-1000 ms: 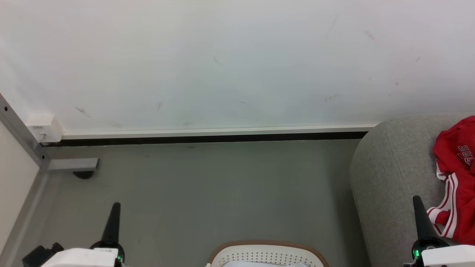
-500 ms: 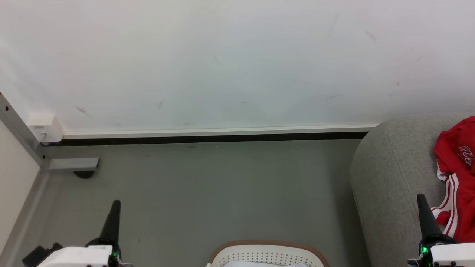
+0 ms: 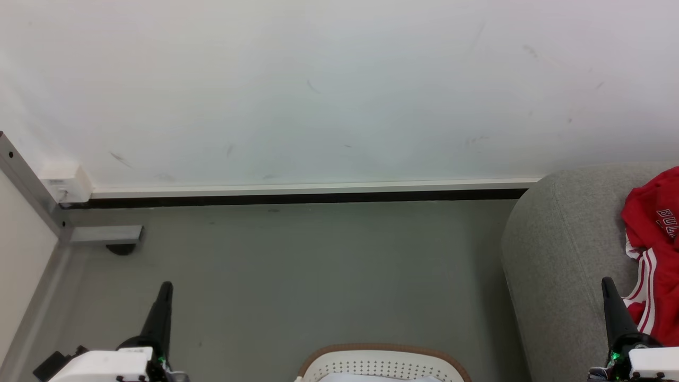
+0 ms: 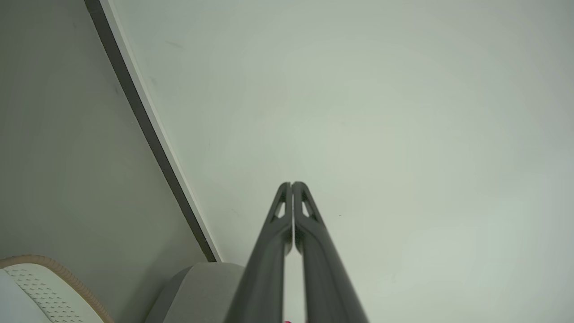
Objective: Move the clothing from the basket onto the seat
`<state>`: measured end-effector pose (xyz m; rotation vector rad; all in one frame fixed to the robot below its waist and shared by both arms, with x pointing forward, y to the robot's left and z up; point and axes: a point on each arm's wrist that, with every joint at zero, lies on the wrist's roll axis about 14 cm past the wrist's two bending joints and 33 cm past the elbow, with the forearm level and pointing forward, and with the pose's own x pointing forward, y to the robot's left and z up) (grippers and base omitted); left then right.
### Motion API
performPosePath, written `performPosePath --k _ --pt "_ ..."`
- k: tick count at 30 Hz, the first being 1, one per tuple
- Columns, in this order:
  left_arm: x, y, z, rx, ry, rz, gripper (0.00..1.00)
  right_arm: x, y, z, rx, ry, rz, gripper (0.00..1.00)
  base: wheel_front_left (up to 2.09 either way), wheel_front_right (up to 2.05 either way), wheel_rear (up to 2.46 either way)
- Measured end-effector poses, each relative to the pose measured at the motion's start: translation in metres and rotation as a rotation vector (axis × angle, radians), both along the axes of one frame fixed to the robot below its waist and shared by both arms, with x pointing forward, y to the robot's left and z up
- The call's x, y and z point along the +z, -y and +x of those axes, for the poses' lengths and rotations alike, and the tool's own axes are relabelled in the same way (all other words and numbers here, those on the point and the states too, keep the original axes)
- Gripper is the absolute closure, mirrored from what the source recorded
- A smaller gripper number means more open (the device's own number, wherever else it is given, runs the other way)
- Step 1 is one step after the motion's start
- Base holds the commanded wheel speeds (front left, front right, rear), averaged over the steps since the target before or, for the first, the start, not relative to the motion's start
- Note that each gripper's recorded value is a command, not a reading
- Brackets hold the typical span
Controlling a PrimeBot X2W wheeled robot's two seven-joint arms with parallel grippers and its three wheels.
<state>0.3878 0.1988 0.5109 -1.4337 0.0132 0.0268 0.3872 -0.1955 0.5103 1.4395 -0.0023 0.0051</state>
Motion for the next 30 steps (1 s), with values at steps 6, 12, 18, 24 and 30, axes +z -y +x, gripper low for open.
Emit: performPosePath --k 6,12,18,24,30 --pt "0.0013 -0.0004 0.0004 -0.001 0.003 -0.046 1.00 -0.0001 0.0013 0.0005 -0.003 -0.003 0.046 1.00 0.00 0.00 0.00" --pt "0.0028 -0.0007 0.0006 -0.005 0.008 -0.081 1.00 0.0010 0.0030 0.0016 -0.003 -0.003 0.083 1.00 0.00 0.00 0.00" --pt "0.0046 -0.0010 0.0009 -0.007 0.016 -0.121 1.00 0.0022 0.0042 0.0028 -0.002 -0.002 0.117 1.00 0.00 0.00 0.00" --pt "0.0059 -0.0009 0.0013 -0.010 0.021 -0.135 1.00 0.0023 0.0044 0.0031 -0.001 -0.003 0.136 1.00 0.00 0.00 0.00" --pt "0.0059 -0.0009 0.0014 -0.010 0.020 -0.135 1.00 0.0023 0.0038 0.0032 0.000 -0.004 0.137 1.00 0.00 0.00 0.00"
